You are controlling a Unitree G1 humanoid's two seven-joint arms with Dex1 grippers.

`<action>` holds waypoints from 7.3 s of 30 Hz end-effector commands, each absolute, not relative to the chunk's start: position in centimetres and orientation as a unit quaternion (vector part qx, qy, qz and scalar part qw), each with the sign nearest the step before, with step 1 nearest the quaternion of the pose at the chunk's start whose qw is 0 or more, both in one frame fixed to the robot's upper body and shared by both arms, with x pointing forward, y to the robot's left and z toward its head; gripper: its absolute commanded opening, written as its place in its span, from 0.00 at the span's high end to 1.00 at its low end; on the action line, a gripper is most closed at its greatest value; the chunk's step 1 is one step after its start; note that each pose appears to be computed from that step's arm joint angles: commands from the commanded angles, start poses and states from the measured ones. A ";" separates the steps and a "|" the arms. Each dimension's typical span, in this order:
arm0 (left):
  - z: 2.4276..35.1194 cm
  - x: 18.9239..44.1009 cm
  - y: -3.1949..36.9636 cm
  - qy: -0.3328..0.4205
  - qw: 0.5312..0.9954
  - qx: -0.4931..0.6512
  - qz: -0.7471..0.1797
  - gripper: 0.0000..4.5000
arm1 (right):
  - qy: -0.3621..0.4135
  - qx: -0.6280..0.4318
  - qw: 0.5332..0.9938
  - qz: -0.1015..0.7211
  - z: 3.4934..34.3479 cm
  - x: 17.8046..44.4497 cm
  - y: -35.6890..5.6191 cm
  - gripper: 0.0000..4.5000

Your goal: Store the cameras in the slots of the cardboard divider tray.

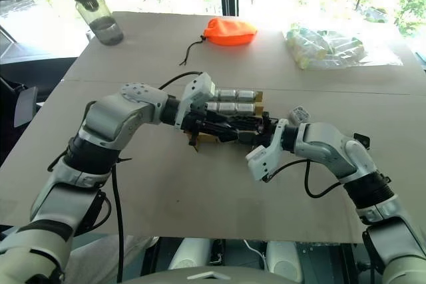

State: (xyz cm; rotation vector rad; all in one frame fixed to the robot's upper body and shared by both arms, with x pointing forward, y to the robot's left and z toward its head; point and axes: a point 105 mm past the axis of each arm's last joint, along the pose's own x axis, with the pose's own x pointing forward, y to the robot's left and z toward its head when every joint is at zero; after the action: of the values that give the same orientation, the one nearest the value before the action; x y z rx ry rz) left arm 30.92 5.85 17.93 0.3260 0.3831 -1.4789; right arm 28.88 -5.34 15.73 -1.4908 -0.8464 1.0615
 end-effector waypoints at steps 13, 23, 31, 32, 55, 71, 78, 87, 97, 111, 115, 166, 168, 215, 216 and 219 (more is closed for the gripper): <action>22.2 33.9 9.6 0.121 0.710 0.241 -0.651 0.83 | -0.270 -0.462 0.722 0.438 17.5 28.6 -8.6 0.00; 21.6 35.2 10.8 0.104 0.687 0.285 -0.660 0.83 | -0.070 -0.079 0.873 0.476 14.7 22.9 -12.2 0.00; 20.3 35.4 10.5 0.113 0.674 0.293 -0.669 0.83 | -0.030 0.004 0.893 0.448 12.8 20.5 -13.1 0.00; 20.1 35.6 10.6 0.116 0.674 0.297 -0.666 0.83 | -0.030 0.004 0.894 0.446 12.7 20.4 -13.2 0.00; 17.2 36.0 10.9 0.143 0.661 0.302 -0.673 0.83 | -0.020 0.001 0.899 0.438 12.1 20.2 -13.8 0.00; 16.3 36.2 11.1 0.140 0.664 0.318 -0.662 0.83 | -0.044 0.009 0.877 0.479 12.8 19.1 -12.9 0.00; 16.1 36.4 11.0 0.142 0.669 0.317 -0.657 0.83 | -0.051 -0.009 0.884 0.466 12.7 19.6 -13.3 0.00; 16.8 36.4 10.6 0.137 0.682 0.289 -0.658 0.32 | -0.044 -0.020 0.888 0.457 12.4 19.8 -13.5 0.00; 22.3 34.1 10.2 0.040 0.675 0.257 -0.691 0.00 | -0.038 -0.047 0.930 0.363 12.5 22.0 -17.2 0.00; 25.1 29.0 10.5 -0.040 0.741 0.172 -0.647 0.00 | 0.002 -0.051 0.989 -0.140 10.1 27.2 -28.7 0.00; 24.0 28.0 11.2 -0.017 0.745 0.191 -0.638 0.00 | 0.035 0.020 0.979 -0.198 8.5 27.1 -29.6 0.00; 23.3 33.8 6.7 0.067 0.691 0.234 -0.680 0.00 | -0.371 -0.667 0.530 0.370 18.2 29.3 -6.6 0.57; 23.4 33.7 6.6 0.067 0.689 0.236 -0.682 0.00 | -0.367 -0.672 0.529 0.366 18.1 29.5 -6.4 0.57; 22.3 33.8 7.1 0.031 0.663 0.268 -0.699 0.84 | -0.084 -0.197 0.865 0.454 15.4 24.7 -10.9 0.00; 22.2 34.1 7.2 0.029 0.664 0.275 -0.695 0.84 | -0.077 -0.159 0.876 0.449 15.5 24.5 -11.1 0.00; 21.5 34.9 7.5 0.031 0.666 0.287 -0.687 0.84 | -0.054 -0.053 0.892 0.446 14.2 22.8 -12.2 0.00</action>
State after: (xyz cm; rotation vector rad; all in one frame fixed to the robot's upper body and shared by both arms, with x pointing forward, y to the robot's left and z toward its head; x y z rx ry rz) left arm 34.57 7.34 20.46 0.6048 0.1123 -1.5695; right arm 23.35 -11.99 13.15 -0.1583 -0.0760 0.9136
